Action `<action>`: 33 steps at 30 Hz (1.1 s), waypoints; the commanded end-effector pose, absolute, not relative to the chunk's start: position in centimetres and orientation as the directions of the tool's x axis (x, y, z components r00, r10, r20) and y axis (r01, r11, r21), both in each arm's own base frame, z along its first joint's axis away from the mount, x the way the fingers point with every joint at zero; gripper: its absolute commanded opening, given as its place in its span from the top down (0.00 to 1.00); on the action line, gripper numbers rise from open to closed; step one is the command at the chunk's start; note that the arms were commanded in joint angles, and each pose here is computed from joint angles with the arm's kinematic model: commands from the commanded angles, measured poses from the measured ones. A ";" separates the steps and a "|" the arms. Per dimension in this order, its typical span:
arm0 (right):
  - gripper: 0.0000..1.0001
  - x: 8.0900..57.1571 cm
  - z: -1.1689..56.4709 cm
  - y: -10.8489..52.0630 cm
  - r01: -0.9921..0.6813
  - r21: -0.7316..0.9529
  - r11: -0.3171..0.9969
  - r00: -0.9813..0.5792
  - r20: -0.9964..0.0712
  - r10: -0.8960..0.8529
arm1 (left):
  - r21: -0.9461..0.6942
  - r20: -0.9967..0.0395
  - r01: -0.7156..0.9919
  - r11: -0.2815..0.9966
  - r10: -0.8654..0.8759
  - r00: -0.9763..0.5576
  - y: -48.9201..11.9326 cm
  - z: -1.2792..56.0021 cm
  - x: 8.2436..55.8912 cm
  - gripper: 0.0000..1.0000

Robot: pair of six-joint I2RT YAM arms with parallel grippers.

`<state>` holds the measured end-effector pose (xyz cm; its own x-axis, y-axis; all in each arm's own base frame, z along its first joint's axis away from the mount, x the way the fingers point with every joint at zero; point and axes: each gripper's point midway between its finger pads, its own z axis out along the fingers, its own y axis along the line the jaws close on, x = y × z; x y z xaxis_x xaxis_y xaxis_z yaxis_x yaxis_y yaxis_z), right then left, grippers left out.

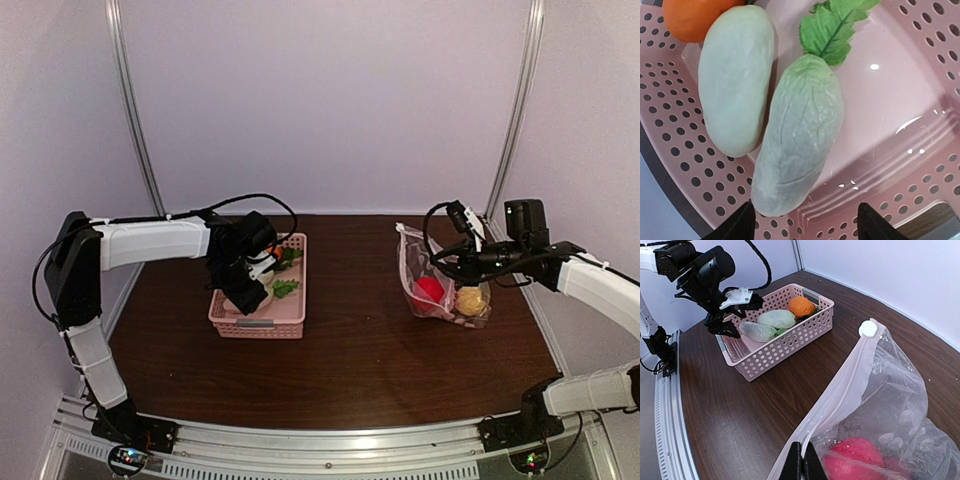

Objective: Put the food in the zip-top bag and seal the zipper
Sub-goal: Pick up the fake vegetable from the bin.

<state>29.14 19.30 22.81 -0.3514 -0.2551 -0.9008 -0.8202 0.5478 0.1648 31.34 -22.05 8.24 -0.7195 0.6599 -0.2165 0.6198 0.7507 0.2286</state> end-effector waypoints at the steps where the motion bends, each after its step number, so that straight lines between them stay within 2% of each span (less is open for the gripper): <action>1: 1.00 29.4 23.1 18.8 -0.812 0.138 0.567 -0.339 -0.902 -0.267 | 0.278 -0.193 0.613 0.739 0.669 -0.718 -21.5 8.4 32.8 0.29; 23: 1.00 29.3 23.0 18.8 -0.817 0.127 0.563 -0.333 -0.901 -0.279 | 0.271 -0.094 0.663 0.698 0.704 -0.704 -20.7 4.7 33.6 0.44; 26: 1.00 29.3 22.9 18.7 -0.816 0.126 0.564 -0.333 -0.900 -0.282 | 0.286 -0.100 0.654 0.701 0.700 -0.707 -20.6 4.2 33.8 0.46; 33: 1.00 29.3 22.8 18.7 -0.817 0.119 0.564 -0.329 -0.899 -0.288 | 0.283 -0.130 0.649 0.706 0.699 -0.703 -21.0 5.0 34.1 0.57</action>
<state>28.91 19.21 22.40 -0.3467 -0.2775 -0.8960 -0.8261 0.5427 0.1516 33.44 -20.68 4.58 -0.7069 0.7011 -0.0932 0.6565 0.6995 0.2822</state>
